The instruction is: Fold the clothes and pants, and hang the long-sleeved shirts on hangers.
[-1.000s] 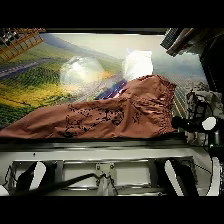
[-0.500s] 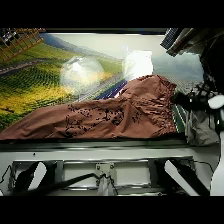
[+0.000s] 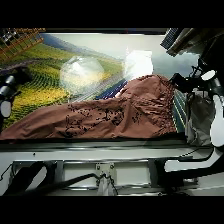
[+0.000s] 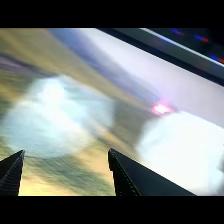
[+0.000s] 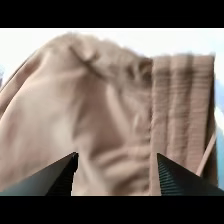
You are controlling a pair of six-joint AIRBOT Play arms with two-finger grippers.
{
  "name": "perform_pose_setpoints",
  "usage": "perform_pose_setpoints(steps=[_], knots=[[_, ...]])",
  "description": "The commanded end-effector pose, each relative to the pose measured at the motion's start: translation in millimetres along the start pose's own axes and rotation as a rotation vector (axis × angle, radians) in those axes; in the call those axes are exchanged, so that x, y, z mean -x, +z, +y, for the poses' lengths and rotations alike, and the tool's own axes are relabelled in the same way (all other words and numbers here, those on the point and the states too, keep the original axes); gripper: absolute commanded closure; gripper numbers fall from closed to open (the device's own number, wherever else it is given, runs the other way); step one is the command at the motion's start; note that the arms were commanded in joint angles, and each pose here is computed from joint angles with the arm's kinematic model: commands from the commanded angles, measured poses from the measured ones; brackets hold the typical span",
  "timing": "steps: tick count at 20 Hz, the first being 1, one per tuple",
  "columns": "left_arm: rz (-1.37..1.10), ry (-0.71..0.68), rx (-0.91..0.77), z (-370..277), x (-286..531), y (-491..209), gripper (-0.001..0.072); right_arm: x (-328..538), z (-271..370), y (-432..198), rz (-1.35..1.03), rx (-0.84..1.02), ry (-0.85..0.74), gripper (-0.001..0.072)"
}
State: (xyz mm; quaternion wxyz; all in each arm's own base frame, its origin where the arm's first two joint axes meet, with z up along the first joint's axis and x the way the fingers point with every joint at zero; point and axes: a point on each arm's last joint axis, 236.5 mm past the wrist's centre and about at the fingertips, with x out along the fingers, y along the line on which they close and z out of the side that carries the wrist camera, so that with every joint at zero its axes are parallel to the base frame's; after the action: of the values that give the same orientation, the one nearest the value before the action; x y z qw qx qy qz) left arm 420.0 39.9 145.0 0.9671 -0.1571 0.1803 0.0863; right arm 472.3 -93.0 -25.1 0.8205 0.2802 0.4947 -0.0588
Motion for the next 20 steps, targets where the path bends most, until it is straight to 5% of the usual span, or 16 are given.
perform_pose_setpoints(steps=[1,8,12,20], knots=[[0.016,-0.084,-0.024,-37,2,-10,0.0171,-13,-17,27,-0.039,0.008,-0.065,0.0128],[0.136,-0.176,-0.013,-71,8,-37,0.0171,-36,-43,27,-0.013,-0.016,-0.143,0.0127],[0.284,-0.327,-0.115,-116,12,-53,0.0171,-51,-51,23,0.008,-0.025,-0.15,0.0126],[0.413,-0.544,-0.052,-173,-1,-71,0.0171,-68,-43,23,0.003,-0.045,-0.095,0.0077]])
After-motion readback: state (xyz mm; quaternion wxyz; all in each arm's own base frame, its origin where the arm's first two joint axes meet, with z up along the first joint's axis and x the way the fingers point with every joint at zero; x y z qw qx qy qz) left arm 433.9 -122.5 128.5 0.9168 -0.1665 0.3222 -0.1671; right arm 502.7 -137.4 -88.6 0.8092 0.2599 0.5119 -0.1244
